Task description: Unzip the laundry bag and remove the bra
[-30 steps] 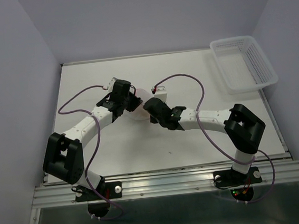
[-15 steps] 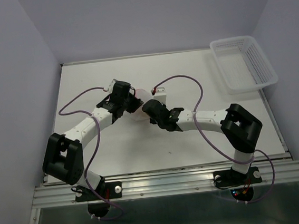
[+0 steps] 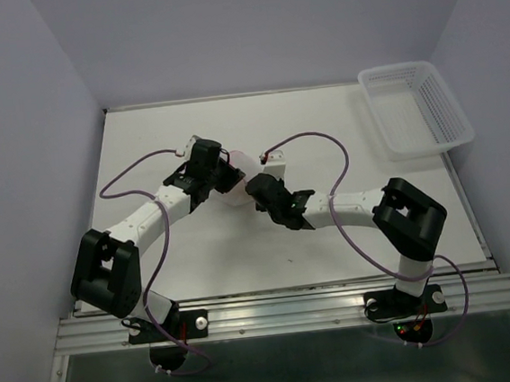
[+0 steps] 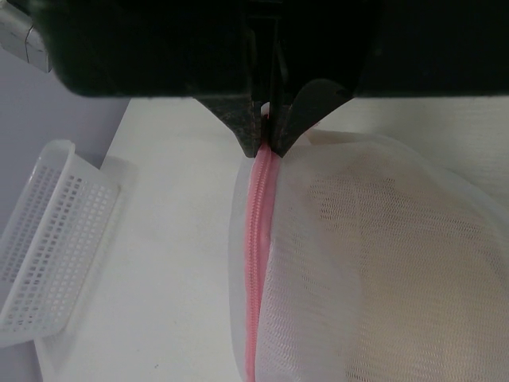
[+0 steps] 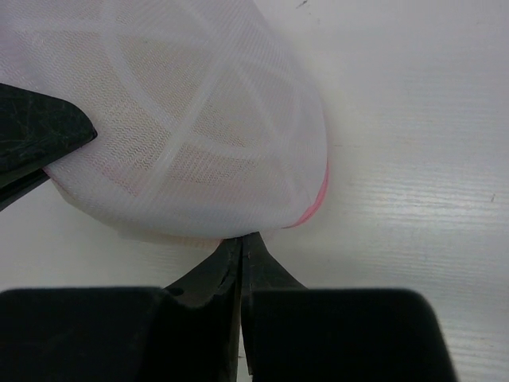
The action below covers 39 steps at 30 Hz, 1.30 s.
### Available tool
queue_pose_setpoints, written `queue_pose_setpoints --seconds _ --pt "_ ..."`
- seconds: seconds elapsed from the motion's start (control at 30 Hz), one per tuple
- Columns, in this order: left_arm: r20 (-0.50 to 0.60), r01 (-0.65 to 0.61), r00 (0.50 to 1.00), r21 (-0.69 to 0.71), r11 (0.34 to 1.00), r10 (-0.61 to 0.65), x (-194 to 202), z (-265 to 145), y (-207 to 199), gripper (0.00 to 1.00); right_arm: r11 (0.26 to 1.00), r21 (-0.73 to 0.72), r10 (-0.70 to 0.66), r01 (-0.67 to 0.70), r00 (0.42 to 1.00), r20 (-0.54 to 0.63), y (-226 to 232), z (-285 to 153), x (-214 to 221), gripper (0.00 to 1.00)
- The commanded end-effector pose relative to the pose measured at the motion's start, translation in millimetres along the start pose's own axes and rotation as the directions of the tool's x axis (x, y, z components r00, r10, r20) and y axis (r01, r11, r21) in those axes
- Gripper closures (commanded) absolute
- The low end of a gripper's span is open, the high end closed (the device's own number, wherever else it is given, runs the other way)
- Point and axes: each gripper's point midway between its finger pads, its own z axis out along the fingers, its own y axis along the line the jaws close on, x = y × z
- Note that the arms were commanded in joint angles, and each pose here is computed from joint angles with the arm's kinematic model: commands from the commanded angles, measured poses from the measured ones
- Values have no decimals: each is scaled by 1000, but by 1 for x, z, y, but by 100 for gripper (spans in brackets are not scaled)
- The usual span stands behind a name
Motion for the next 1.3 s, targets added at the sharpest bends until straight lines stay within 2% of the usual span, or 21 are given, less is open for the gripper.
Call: queue_pose_setpoints --seconds 0.0,0.23,0.37,0.53,0.6,0.83,0.97,1.03,1.07,1.13,1.17,1.2,1.27 --pt "-25 -3 1000 44 999 4 6 -15 -8 100 996 -62 73 -66 991 116 16 -9 -37 99" --pt "3 -23 1000 26 999 23 -4 -17 -6 100 998 -28 56 -53 990 130 -2 -19 -37 99" --pt "-4 -68 998 43 997 68 -10 -19 -7 100 999 22 42 -45 992 118 -32 -17 -44 99" --pt "-38 -204 978 26 979 205 -15 -11 2 100 1000 -12 -19 20 999 32 -54 -17 -33 99" --pt "-33 -221 975 6 975 221 -20 -7 4 100 998 -33 -44 44 999 -14 -62 -17 -27 99" --pt "11 -270 963 0 963 270 -48 -7 6 100 997 -5 -76 76 997 -27 -92 -25 -35 99" --pt "-9 -335 942 41 941 335 -49 0 -7 99 982 -109 -158 152 987 -43 -78 -32 -35 99" --pt "-37 -358 931 94 929 362 -46 3 -20 79 957 -244 -179 158 981 -68 -54 -38 -31 99" --pt "-58 -360 929 100 928 366 -43 8 -20 53 944 -292 -183 156 981 -68 -45 -41 -32 99" --pt "-75 -362 925 133 923 374 -38 8 -28 26 909 -403 -158 108 983 -92 -23 -51 -31 99" --pt "-76 -362 924 146 921 375 -35 6 -32 4 897 -430 -150 97 985 -91 -17 -55 -33 99" --pt "-76 -360 924 150 921 374 -34 4 -32 1 897 -436 -127 73 987 -96 -14 -56 -35 99" --pt "-67 -355 927 164 920 370 -32 -5 -36 1 885 -459 -131 76 987 -89 -4 -63 -35 99"
